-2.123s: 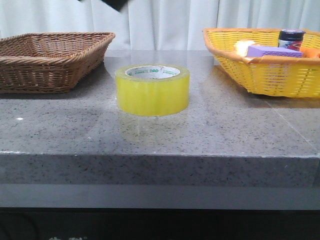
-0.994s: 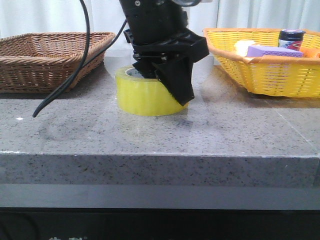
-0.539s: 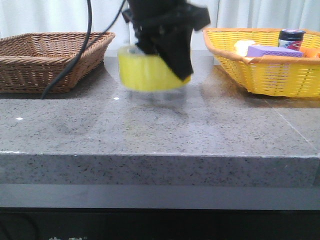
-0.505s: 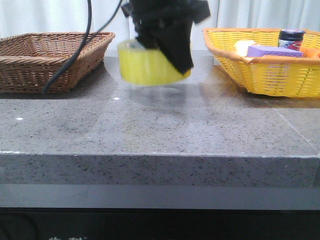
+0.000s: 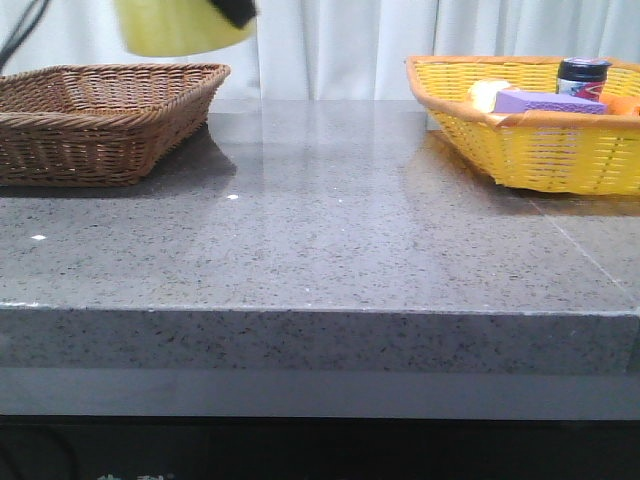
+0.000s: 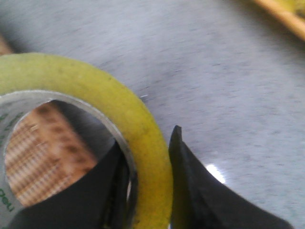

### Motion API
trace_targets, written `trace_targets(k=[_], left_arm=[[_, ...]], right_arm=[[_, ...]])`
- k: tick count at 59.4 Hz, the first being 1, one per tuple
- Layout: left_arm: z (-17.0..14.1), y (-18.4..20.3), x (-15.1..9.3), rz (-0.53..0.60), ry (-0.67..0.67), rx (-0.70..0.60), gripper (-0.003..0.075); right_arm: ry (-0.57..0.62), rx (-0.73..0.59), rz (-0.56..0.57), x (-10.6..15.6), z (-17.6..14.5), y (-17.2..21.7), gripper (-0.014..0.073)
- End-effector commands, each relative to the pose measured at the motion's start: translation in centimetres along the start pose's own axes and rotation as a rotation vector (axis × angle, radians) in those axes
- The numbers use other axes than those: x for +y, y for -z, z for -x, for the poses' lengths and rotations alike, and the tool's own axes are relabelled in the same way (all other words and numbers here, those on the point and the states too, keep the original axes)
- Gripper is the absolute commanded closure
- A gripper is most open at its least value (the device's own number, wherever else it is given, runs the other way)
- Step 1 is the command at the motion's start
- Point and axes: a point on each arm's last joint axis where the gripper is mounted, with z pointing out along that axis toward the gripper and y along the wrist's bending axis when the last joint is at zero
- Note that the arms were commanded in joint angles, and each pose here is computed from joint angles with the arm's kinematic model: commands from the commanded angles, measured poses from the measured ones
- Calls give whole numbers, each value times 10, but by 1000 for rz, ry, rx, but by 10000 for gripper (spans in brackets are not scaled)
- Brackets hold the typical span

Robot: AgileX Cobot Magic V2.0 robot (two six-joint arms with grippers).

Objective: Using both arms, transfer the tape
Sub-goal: 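Lift the tape roll with the left gripper and carry it over the brown basket, then lower the tape roll into the brown basket and open the left gripper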

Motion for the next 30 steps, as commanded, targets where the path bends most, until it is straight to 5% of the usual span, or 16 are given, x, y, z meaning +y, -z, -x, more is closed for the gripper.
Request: trace_targets(k=[1,30], left_arm=[[7,40,20,70,40,-145,627],[-24,-25,87,101,177,29,619]], right_arm=[[-4,-92,-9,-1,12,5,213],[-4,-92,-9,-1,12,5,213]])
